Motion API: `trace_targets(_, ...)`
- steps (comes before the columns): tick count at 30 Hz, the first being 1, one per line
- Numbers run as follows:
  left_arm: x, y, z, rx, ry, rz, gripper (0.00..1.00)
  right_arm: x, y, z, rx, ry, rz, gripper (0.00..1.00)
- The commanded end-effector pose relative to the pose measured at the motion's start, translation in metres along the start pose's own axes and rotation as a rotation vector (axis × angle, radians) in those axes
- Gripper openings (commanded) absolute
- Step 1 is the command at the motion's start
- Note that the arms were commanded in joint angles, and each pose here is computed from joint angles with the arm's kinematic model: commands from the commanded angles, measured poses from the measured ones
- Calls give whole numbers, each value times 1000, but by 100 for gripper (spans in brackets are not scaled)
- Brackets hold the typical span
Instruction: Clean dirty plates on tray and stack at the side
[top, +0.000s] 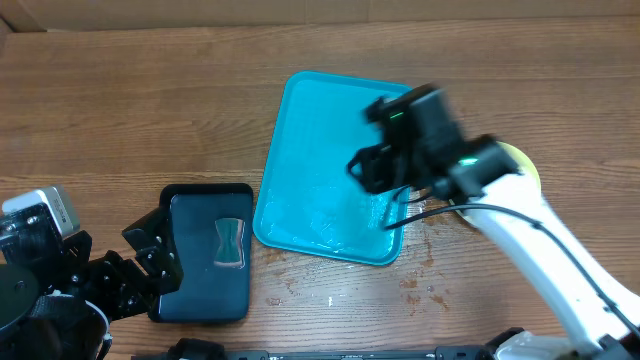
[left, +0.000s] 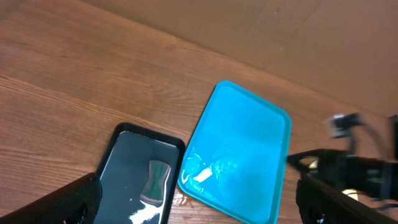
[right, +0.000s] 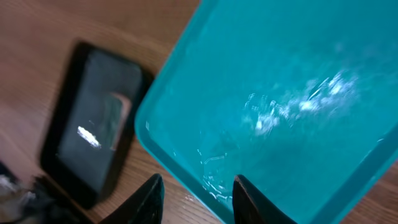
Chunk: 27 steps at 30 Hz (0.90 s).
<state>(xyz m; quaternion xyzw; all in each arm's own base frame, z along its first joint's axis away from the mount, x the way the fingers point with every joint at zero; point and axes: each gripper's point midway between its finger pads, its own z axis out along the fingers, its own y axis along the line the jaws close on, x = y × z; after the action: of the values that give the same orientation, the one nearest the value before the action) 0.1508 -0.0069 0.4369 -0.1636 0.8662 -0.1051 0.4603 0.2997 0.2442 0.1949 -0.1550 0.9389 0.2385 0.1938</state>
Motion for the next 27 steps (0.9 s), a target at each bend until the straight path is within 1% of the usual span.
trace_targets(1,-1,-1,-1,6,-3,0,100,5,-21,21,186,-2,136,43)
trace_targets(5,-1,-1,-1,5,-3,0,100,3,-36,22,227,-13,251,44)
trace_targets(9,-1,-1,-1,6,-3,0,100,-6,-69,12,267,-46,392,46)
trace_targets(12,-1,-1,-1,7,-2,0,100,-5,-97,2,269,-34,496,46)
trace_targets(15,5,-16,-1,89,37,-4,100,4,-123,-11,233,14,602,47)
trace_targets(16,3,-20,-2,113,30,-5,100,7,-131,-15,228,28,624,46)
trace_targets(18,5,-29,6,147,58,41,100,19,-149,-26,224,66,674,46)
trace_targets(20,20,-29,26,127,152,57,100,28,-161,-35,226,93,697,45)
trace_targets(22,46,-23,57,73,298,67,100,35,-172,-42,240,110,709,44)
trace_targets(25,89,-6,105,-28,526,141,100,40,-180,-47,248,121,708,44)
trace_targets(27,110,1,130,-83,643,142,100,42,-181,-47,252,125,710,44)
